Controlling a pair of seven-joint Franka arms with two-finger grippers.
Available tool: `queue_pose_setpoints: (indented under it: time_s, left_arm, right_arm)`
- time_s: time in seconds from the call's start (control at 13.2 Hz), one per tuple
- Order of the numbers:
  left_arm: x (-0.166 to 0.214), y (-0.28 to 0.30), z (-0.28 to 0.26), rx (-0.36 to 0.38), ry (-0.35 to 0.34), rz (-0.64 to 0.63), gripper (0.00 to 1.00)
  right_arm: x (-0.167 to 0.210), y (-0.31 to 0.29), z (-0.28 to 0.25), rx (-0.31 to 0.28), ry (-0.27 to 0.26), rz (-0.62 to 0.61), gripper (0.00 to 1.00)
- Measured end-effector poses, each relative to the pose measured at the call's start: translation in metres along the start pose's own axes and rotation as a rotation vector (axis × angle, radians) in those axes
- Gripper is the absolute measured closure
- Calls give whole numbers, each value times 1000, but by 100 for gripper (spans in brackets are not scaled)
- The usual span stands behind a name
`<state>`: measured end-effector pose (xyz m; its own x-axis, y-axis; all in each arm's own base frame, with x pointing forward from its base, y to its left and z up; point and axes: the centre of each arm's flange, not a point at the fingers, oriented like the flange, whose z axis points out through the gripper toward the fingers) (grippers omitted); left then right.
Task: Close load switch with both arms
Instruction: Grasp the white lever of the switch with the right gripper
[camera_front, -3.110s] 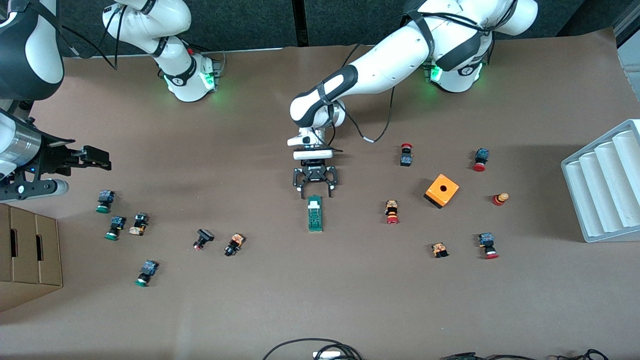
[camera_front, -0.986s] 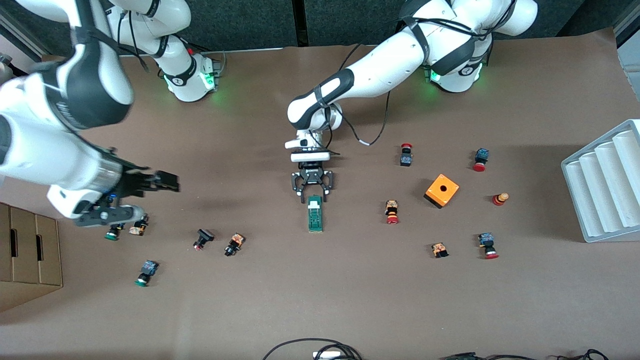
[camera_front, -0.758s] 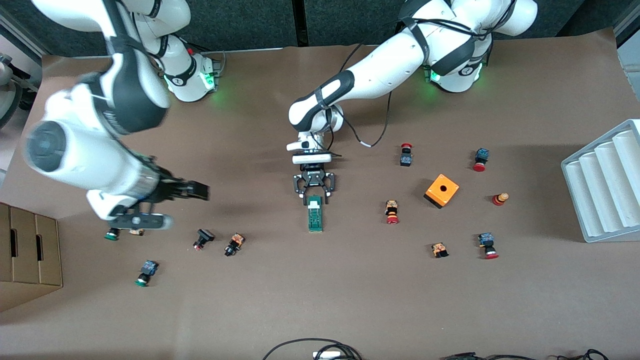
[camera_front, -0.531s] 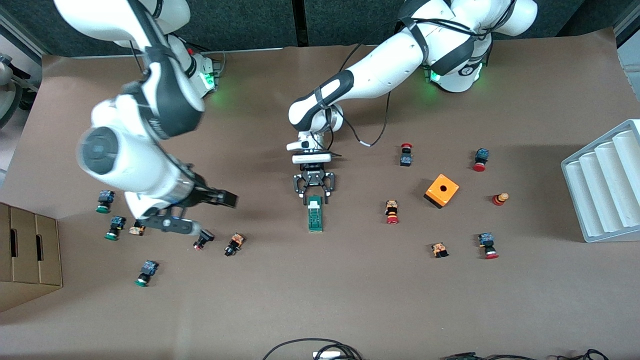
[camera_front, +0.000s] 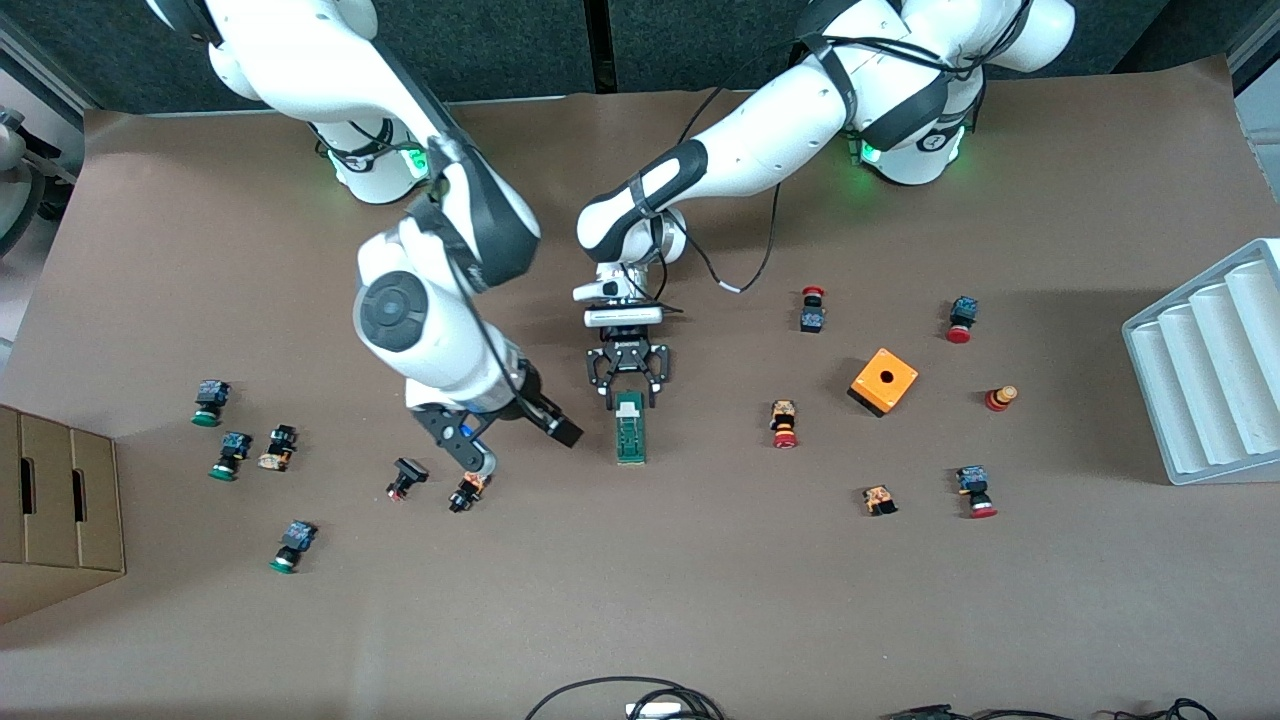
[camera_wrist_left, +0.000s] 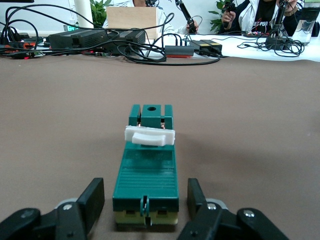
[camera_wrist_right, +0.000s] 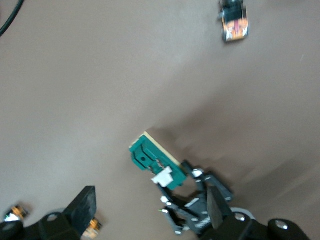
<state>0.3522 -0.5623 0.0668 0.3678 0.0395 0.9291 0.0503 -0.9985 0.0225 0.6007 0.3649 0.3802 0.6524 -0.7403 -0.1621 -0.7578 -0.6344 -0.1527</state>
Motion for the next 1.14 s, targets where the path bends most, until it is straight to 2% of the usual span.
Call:
queue_pose_setpoints:
  time_s: [0.23,0.53,0.91,1.14]
  left_arm:
    - [0,0,0,0,0,0,24]
    - [0,0,0,0,0,0,24]
    - [0,0,0,-1,1,1,24]
    - [0,0,0,-1,1,1,24]
  right_arm:
    - [-20,-8,38,16,13,164,0]
    - [-44,-9,84,4,23,345,2]
    - [-51,-2,125,-34,35,424,7]
    - [-67,0,142,-33,40,424,15]
